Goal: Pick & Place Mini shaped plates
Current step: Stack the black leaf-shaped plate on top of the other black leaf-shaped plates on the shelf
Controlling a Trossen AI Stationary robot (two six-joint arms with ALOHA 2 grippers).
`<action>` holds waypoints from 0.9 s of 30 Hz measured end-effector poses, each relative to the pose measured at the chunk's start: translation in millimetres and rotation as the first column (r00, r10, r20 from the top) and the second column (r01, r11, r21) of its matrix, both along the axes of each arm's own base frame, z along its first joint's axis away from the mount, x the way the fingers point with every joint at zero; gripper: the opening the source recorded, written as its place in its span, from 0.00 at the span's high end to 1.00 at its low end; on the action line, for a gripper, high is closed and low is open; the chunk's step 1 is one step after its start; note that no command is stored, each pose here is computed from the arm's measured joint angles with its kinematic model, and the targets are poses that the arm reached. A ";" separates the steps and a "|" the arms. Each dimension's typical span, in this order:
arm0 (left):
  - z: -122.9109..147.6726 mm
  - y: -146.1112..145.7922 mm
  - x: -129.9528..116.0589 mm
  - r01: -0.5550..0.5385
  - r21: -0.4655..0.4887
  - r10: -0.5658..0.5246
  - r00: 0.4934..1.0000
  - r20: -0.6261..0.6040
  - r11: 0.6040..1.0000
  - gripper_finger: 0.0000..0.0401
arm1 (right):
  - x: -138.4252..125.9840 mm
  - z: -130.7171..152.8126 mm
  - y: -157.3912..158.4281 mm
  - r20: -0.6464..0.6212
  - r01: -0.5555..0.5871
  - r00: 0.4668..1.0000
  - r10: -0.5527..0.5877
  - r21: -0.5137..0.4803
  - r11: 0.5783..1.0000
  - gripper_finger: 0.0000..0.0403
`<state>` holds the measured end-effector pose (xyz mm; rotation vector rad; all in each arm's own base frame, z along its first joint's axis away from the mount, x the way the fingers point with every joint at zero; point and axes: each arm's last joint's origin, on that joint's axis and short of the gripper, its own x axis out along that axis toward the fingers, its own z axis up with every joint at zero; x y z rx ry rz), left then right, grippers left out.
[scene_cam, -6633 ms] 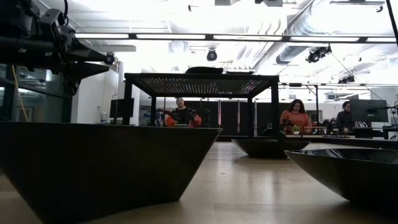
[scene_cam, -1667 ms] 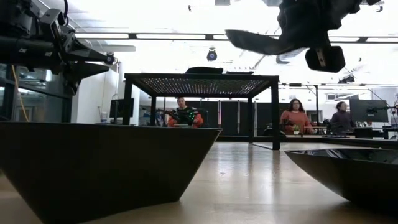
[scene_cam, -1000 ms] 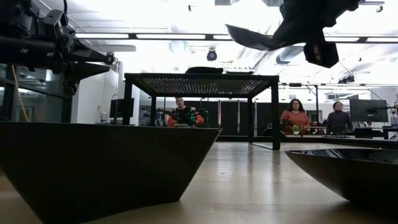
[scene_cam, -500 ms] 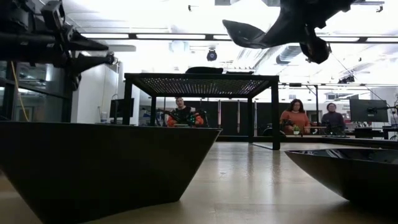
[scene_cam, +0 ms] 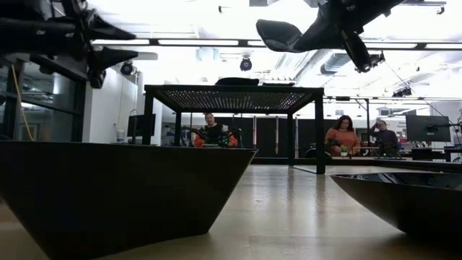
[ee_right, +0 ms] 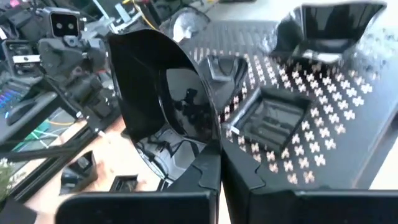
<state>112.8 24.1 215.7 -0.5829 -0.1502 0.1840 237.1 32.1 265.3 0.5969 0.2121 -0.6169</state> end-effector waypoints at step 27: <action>114.0 38.9 154.3 -0.171 0.304 0.239 0.950 -0.202 0.937 0.44 | 52.0 52.1 -30.6 -0.154 0.170 0.924 -0.349 -0.651 0.739 1.00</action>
